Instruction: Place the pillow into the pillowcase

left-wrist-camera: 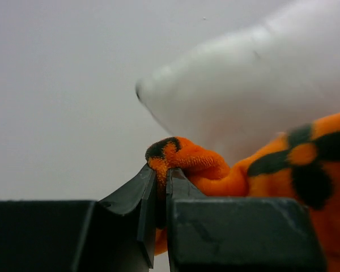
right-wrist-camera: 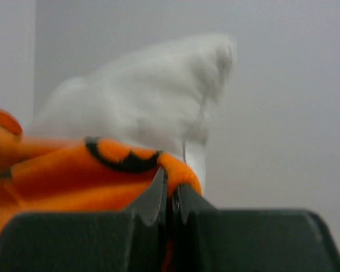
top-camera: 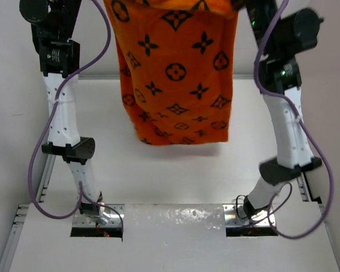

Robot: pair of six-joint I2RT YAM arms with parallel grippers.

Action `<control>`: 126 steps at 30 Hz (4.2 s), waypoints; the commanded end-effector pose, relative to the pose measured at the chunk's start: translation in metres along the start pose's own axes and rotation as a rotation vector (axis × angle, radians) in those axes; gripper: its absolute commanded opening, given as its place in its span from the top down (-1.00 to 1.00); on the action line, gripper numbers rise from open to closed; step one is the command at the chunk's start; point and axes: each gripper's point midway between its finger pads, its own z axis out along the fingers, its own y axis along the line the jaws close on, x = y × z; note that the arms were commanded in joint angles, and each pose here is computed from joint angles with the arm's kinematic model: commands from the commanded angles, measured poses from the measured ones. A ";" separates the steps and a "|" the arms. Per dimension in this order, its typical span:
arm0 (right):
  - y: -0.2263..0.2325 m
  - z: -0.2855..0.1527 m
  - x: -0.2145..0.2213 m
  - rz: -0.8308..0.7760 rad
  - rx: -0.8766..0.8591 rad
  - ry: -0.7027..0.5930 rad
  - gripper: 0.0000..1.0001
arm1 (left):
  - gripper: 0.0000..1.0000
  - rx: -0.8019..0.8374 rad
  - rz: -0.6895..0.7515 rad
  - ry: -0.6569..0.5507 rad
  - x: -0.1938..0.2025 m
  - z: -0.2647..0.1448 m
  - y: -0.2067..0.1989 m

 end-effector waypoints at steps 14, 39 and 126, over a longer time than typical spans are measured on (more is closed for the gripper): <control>-0.021 -0.028 -0.005 -0.029 0.119 0.002 1.00 | 1.00 -0.164 0.034 0.052 -0.007 -0.022 0.043; -0.001 -0.075 0.134 0.016 0.066 0.494 1.00 | 1.00 0.240 -0.208 0.549 0.109 -0.082 -0.062; -0.084 -0.034 -0.125 0.129 0.209 -0.236 1.00 | 1.00 -0.042 0.153 -0.227 -0.119 -0.040 0.012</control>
